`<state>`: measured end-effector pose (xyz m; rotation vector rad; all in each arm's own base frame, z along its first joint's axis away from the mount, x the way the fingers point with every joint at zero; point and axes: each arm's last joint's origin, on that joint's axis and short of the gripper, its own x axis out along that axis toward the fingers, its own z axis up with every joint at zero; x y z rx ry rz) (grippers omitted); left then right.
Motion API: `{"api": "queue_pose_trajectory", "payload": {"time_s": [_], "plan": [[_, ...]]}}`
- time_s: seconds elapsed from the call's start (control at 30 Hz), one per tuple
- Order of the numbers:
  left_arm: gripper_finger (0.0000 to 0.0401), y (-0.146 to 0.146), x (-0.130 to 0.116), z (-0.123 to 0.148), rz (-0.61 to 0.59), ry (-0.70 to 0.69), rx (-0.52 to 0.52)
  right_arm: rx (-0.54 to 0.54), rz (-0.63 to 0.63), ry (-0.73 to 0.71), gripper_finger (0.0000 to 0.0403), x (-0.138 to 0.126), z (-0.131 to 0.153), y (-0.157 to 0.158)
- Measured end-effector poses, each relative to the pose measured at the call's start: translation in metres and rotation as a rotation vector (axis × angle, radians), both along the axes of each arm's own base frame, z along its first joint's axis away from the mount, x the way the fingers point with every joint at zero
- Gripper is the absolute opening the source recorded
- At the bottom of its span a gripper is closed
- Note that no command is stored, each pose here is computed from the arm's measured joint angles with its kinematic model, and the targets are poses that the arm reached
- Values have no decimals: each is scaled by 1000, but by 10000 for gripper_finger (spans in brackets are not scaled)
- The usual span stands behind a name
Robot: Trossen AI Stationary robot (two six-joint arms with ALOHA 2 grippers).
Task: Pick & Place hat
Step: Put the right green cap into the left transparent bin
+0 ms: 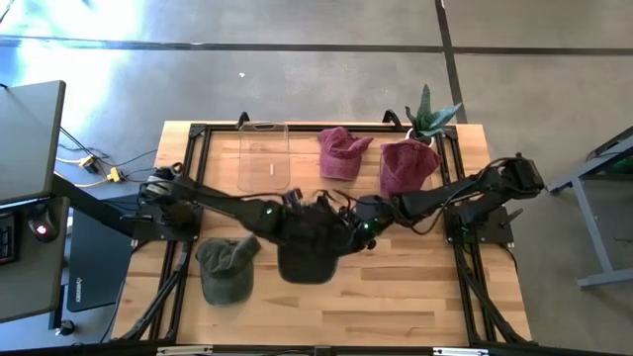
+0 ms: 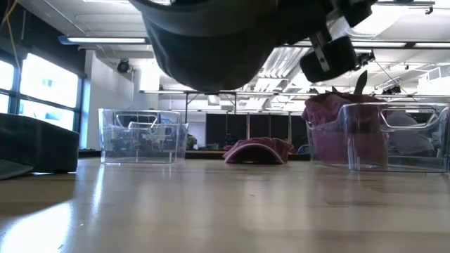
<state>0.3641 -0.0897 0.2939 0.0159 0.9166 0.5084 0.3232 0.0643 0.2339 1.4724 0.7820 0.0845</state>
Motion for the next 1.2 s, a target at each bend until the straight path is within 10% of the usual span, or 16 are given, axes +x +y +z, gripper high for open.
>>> {"api": "queue_pose_trajectory", "payload": {"time_s": [0.43, 1.0, 1.2], "plan": [[1, 33, -5, 21, 193, -48, 148, -58, -39, 74, 8, -14, -6, 41], [1, -19, -81, 94, -163, -182, -131, -102, -105, 82, 19, -9, -8, 23], [1, -26, -83, 90, 10, -238, -66, -138, -99, 23, 8, -6, -6, 17]]}}
